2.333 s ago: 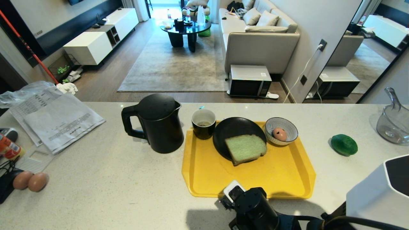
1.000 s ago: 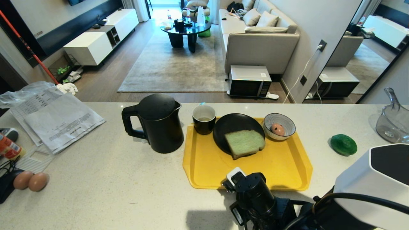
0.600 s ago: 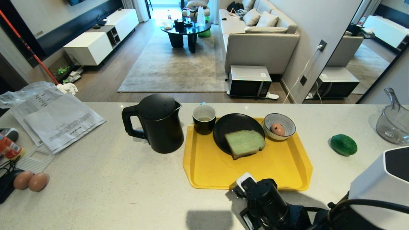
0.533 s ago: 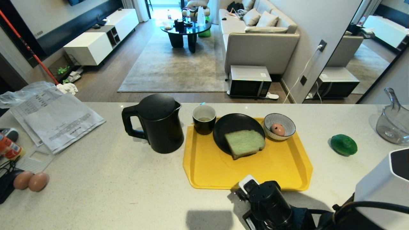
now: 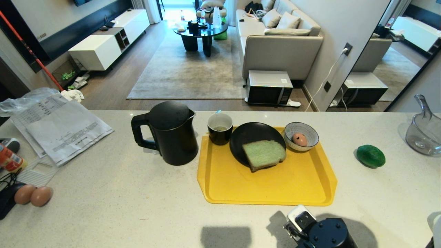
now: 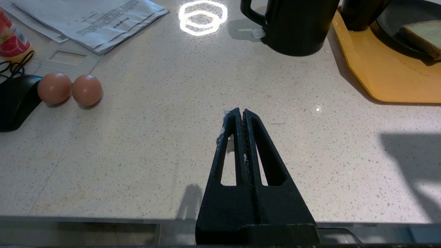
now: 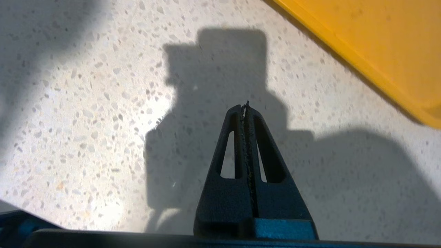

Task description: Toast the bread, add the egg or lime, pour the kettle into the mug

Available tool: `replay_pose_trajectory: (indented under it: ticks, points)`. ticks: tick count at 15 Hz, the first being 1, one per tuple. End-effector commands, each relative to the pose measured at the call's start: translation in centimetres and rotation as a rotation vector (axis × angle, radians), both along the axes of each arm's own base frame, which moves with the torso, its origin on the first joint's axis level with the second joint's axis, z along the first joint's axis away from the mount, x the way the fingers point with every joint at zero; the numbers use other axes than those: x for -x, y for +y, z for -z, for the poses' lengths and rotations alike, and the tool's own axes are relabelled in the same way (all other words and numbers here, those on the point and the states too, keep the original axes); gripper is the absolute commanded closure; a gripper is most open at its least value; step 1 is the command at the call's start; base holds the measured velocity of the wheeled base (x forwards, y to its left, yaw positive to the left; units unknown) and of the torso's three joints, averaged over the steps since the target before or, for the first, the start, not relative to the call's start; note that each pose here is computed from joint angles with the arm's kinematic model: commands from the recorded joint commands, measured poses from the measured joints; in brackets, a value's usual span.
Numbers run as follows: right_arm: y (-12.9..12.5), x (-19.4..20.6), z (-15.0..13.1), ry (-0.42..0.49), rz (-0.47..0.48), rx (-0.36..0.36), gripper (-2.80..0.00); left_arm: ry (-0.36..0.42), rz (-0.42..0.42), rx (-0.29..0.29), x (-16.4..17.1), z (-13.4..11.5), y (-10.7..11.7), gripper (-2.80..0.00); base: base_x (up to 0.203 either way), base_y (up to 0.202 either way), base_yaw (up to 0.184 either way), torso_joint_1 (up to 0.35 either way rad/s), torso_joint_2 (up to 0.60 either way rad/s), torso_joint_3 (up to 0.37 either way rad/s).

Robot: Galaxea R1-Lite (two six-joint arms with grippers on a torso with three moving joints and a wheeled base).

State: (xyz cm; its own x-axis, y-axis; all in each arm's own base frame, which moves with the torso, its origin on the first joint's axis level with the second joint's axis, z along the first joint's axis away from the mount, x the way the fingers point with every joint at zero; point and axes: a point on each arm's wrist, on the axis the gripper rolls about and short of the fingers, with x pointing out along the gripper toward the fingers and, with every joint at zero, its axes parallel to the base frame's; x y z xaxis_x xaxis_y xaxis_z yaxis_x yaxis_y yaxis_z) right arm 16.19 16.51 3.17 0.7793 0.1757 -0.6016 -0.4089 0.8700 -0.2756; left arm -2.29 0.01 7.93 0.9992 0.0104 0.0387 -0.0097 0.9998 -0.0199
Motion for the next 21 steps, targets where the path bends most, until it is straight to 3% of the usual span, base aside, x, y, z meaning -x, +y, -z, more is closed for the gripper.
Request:
replay_pose_trajectory:
  ticks: [1, 4, 10, 17, 21]
  points:
    - [-1.5, 1.4, 0.0, -0.010, 0.033, -0.054, 0.00, 0.011, 0.000, 0.000, -0.1, 0.4, 0.0, 0.00, 0.000, 0.000, 0.000, 0.000, 0.00, 0.000]
    - [-3.1, 2.8, -0.2, -0.036, 0.073, -0.119, 0.00, 0.011, 0.000, 0.000, -0.1, 0.4, 0.0, 0.00, 0.000, 0.000, 0.000, 0.000, 0.00, 0.000]
    - [-4.1, 3.1, -4.4, -0.243, 0.161, -0.261, 0.00, 0.011, 0.000, 0.000, -0.1, 0.4, 0.0, 0.00, 0.000, 0.000, 0.000, 0.000, 0.00, 0.000]
    - [-8.3, 1.3, -15.1, -0.705, 0.375, -0.417, 0.00, 0.011, 0.000, 0.000, -0.1, 0.4, 0.0, 0.00, 0.000, 0.000, 0.000, 0.000, 0.00, 0.000]
    - [-11.0, 3.5, -20.7, -0.854, 0.445, -0.425, 0.00, 0.011, 0.000, 0.000, -0.1, 0.4, 0.0, 0.00, 0.000, 0.000, 0.000, 0.000, 0.00, 0.000]
